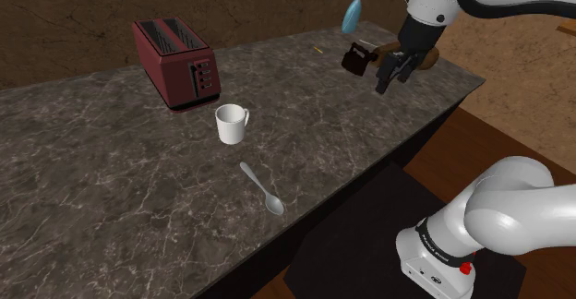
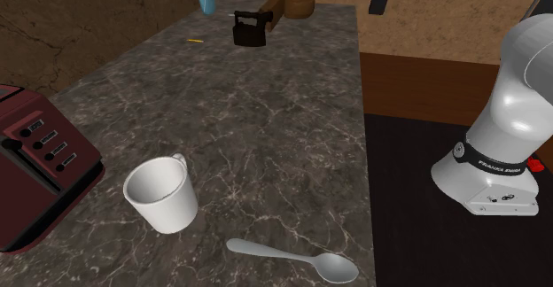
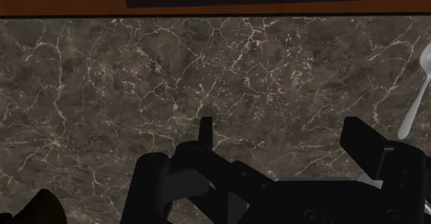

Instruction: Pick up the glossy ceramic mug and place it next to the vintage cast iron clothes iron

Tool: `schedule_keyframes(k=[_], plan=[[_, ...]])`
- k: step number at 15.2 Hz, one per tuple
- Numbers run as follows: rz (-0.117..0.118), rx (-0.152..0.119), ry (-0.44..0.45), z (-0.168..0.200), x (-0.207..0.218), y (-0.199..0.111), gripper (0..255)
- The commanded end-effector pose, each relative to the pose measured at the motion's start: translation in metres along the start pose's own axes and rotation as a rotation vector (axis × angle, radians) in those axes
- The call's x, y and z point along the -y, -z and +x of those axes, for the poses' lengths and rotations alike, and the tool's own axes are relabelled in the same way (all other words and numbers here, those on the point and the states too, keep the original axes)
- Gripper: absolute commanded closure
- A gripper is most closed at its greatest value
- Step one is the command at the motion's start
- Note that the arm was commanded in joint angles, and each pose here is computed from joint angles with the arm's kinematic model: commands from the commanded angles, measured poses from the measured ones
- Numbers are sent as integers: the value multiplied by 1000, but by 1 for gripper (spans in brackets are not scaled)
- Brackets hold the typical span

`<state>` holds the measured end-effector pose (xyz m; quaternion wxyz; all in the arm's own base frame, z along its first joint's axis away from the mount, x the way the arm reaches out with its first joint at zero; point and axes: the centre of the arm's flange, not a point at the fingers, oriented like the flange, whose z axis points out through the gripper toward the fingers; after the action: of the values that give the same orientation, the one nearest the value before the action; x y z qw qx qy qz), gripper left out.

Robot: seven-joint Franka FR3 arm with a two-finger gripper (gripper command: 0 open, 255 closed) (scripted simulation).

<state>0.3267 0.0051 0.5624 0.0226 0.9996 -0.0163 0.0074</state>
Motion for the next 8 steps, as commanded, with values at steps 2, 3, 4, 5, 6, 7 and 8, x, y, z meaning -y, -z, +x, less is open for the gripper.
schedule_keyframes(k=[2, 3, 4, 5, 6, 7, 8], plan=[[0, 1, 4, 9, 9, -4, 0], [0, 3, 8, 17, 18, -9, 0], [0, 4, 11, 26, 27, -13, 0], [-1, 6, 15, 35, 37, -17, 0], [-1, 7, 19, 43, 46, -22, 0], [-1, 9, 23, 52, 55, -26, 0], [-1, 10, 26, 60, 65, -31, 0]])
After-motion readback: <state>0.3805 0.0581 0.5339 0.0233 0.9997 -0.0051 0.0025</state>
